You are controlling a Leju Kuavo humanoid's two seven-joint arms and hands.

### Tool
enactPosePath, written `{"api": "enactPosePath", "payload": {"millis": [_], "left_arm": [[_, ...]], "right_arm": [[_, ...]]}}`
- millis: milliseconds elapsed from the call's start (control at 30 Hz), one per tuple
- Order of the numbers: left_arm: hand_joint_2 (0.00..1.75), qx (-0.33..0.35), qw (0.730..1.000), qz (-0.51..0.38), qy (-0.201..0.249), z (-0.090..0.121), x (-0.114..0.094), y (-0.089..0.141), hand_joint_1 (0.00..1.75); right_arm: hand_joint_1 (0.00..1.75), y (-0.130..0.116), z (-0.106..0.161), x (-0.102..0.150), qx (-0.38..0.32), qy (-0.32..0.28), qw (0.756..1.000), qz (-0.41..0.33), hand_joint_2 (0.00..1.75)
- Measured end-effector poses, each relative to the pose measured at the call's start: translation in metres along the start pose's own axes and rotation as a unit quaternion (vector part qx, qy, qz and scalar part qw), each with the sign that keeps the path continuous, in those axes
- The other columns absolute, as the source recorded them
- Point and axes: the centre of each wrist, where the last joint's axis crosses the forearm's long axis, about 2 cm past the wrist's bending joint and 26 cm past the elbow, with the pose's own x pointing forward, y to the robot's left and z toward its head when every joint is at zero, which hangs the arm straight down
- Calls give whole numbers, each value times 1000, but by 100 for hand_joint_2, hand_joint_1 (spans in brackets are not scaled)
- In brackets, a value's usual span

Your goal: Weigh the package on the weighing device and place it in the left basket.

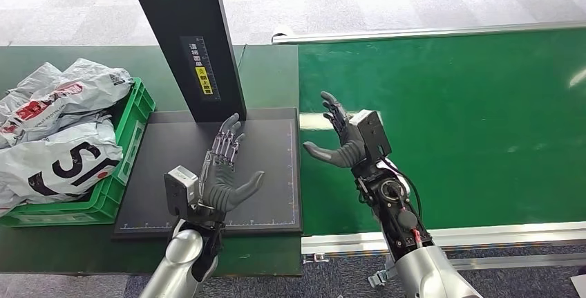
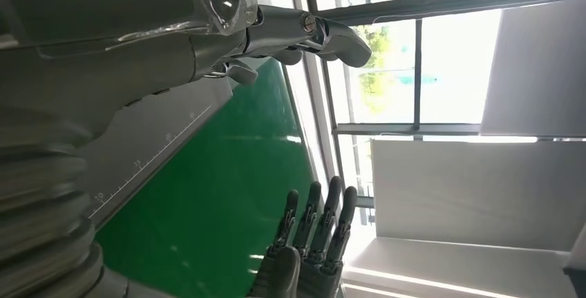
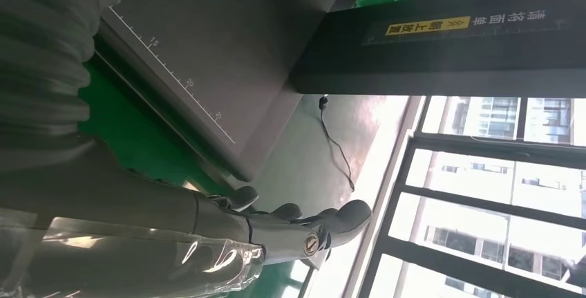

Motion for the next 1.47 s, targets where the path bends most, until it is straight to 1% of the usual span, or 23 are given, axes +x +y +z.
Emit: {"api": "enactPosePath", "payload": {"millis": [467,1133,1400,1433,1467], "left_arm": [[175,-4,1000,0,12,3,-5,0,0],[175,-9,1000,-1,13,3,-5,0,0],[175,-6,1000,-4,23,5,-9,7,0],[131,-6,1000,-4,26,5,-9,8,0],[116,-6,1000,-4,27,5,-9,8,0]], "right_arm": [[0,1,-1,1,1,-2,1000,-1,175],[0,3,-1,1,1,-2,1000,-2,175],[0,7,-3,1,3,-3,1000,-4,175],[0,7,-3,2,2,-2,1000,-4,175],[0,8,-3,2,2,-2,1000,-4,175]]}}
